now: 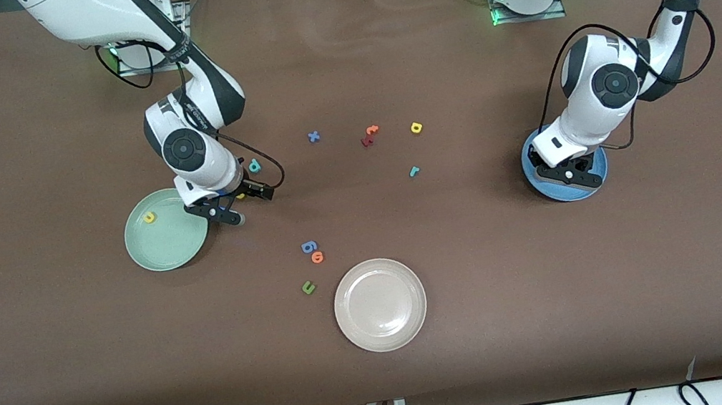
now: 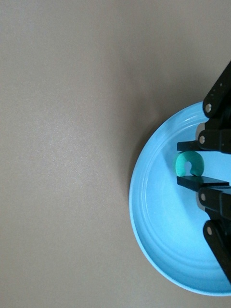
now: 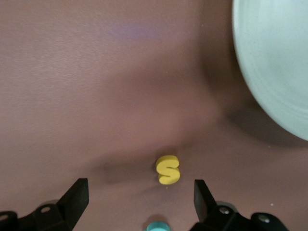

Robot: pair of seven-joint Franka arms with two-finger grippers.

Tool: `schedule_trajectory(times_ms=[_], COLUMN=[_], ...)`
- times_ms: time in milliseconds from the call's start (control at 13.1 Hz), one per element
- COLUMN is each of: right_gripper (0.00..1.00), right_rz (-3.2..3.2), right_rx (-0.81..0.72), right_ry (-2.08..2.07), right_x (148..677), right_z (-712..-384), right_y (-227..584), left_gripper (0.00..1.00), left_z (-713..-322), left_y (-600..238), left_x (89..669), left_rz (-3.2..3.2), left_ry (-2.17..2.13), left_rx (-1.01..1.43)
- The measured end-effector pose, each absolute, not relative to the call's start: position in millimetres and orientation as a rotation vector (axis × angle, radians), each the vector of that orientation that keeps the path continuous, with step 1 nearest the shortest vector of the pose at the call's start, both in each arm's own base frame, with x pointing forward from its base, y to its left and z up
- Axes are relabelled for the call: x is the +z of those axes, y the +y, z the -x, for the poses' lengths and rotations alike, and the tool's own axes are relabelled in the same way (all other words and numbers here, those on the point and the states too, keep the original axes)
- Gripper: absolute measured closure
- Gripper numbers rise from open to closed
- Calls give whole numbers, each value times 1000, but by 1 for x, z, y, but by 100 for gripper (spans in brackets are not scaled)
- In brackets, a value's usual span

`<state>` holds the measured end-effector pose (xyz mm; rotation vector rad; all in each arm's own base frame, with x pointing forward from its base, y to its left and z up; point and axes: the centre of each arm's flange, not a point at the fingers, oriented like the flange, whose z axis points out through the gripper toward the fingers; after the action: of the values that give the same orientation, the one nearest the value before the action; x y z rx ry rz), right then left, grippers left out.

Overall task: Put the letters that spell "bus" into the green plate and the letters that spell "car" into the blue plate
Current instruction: 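Grasp the yellow s with the right gripper while the left gripper returns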

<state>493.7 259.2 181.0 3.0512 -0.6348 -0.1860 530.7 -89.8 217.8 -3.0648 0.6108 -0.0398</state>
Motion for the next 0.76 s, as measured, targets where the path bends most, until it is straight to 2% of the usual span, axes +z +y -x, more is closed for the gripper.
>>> schedule_trajectory(times_ms=[229,381,687,763], right_gripper=[4,12,17,21], right_rz=[-3040,-3036,-3034,-3034], right_rx=[-199,-197,-188,-186], right_ry=[-640,-649,-641,-639], right_x=[172,172,171,171], right_z=[-489,-491,-496,-497], right_y=[254,250,240,238], left_gripper=[71,53,10,0], left_z=[-527,-529,-529,-527], left_y=[-78,-73,-85,-101], left_x=[214,216,221,223], left_rz=[3058,3057,3056,3064], left_ry=[652,646,668,671], left_rx=[-43,-50,-67,-76])
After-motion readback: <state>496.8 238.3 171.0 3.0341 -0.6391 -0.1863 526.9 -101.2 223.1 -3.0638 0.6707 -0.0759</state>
